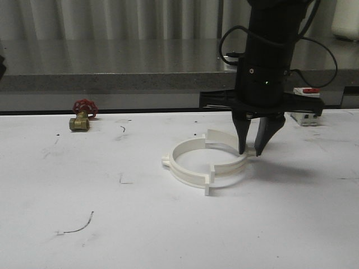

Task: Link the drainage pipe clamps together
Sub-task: 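Carry the clamp toward the first half and align their ends, then press the held half down against the first half to close the ring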

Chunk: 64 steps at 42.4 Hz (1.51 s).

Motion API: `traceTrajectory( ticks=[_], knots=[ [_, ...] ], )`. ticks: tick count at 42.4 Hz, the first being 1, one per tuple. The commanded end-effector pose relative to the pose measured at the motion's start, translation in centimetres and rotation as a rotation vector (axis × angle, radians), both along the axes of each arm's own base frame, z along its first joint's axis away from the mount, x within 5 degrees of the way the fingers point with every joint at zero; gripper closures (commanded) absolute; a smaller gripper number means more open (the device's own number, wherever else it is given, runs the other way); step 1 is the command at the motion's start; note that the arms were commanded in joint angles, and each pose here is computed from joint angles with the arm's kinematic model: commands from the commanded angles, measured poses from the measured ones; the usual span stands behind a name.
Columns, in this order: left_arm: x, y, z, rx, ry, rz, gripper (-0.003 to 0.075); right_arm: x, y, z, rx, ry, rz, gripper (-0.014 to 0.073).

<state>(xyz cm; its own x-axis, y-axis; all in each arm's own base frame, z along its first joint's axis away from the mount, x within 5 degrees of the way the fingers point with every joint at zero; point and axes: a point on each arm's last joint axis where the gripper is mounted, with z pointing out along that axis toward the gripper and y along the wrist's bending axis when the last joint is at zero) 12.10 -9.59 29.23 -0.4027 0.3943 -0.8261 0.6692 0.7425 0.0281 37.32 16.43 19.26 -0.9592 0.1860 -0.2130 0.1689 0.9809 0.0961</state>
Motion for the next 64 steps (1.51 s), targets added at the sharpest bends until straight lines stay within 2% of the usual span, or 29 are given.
traceTrajectory(
  ticks=[1, 19, 34, 38, 46, 64],
  knots=[
    [0.4, -0.1, 1.5, -0.064, -0.079, 0.015, 0.0375, 0.3, -0.1, 3.0, 0.020, -0.099, 0.010, 0.0432],
    [0.4, -0.1, 1.5, -0.064, -0.079, 0.015, 0.0375, 0.3, 0.0, 2.9, 0.019, -0.103, 0.012, 0.0432],
    [0.4, -0.1, 1.5, -0.064, -0.079, 0.015, 0.0375, 0.6, 0.2, 1.1, 0.016, -0.058, 0.007, 0.0428],
    [0.4, -0.1, 1.5, -0.064, -0.079, 0.015, 0.0375, 0.6, 0.3, 1.1, 0.017, -0.061, 0.007, 0.0397],
    [0.4, -0.1, 1.5, -0.064, -0.079, 0.015, 0.0375, 0.8, 0.4, 1.9, 0.036, -0.092, 0.006, 0.0277],
    [0.4, -0.1, 1.5, -0.064, -0.079, 0.015, 0.0375, 0.7, 0.4, 2.4, 0.047, -0.105, 0.004, 0.0274]
  ],
)
